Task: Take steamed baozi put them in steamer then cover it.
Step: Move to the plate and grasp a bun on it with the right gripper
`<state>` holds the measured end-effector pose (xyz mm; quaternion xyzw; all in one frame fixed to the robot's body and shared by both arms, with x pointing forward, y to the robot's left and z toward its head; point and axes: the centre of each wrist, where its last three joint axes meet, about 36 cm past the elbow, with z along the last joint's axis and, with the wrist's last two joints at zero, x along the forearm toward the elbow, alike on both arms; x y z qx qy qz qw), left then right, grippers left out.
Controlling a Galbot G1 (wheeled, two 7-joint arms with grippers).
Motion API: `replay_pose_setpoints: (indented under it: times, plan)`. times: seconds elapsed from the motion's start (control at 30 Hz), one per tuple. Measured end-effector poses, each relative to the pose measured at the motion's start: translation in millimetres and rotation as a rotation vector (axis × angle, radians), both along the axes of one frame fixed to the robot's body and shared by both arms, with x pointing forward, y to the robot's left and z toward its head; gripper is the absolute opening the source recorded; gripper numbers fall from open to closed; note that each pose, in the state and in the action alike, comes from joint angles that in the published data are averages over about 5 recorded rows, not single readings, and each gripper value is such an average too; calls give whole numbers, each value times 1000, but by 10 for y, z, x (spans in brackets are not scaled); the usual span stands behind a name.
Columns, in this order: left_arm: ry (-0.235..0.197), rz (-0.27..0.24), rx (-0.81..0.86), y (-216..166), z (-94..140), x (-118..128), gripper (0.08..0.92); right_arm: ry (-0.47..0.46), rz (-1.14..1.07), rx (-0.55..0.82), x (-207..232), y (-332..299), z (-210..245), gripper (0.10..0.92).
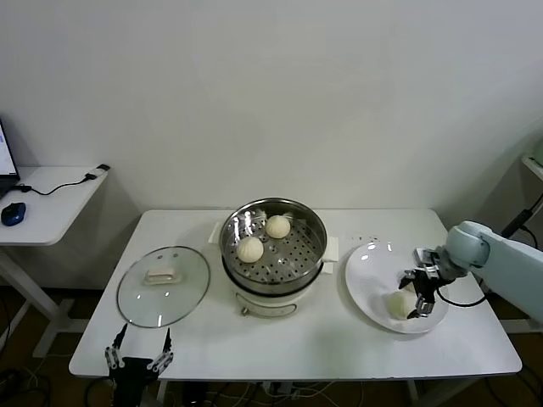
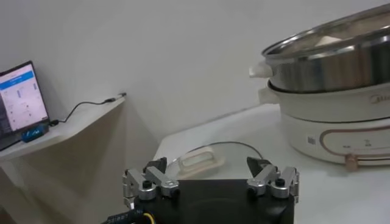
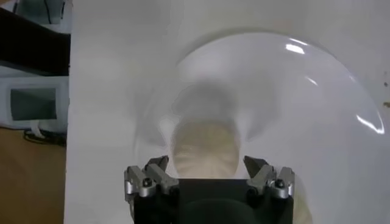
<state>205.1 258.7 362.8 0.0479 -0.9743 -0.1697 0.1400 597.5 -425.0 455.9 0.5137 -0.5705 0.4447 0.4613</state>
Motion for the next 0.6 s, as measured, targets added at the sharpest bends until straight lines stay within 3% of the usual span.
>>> replay_pose_setpoints:
  times: [0.27, 0.6]
  plan:
    - [0, -1, 4, -10, -8, -5, 823, 7, 6, -6, 25, 10, -55, 744]
    - [-1, -5, 5, -22, -12, 2, 823, 17, 18, -3, 56, 14, -72, 702]
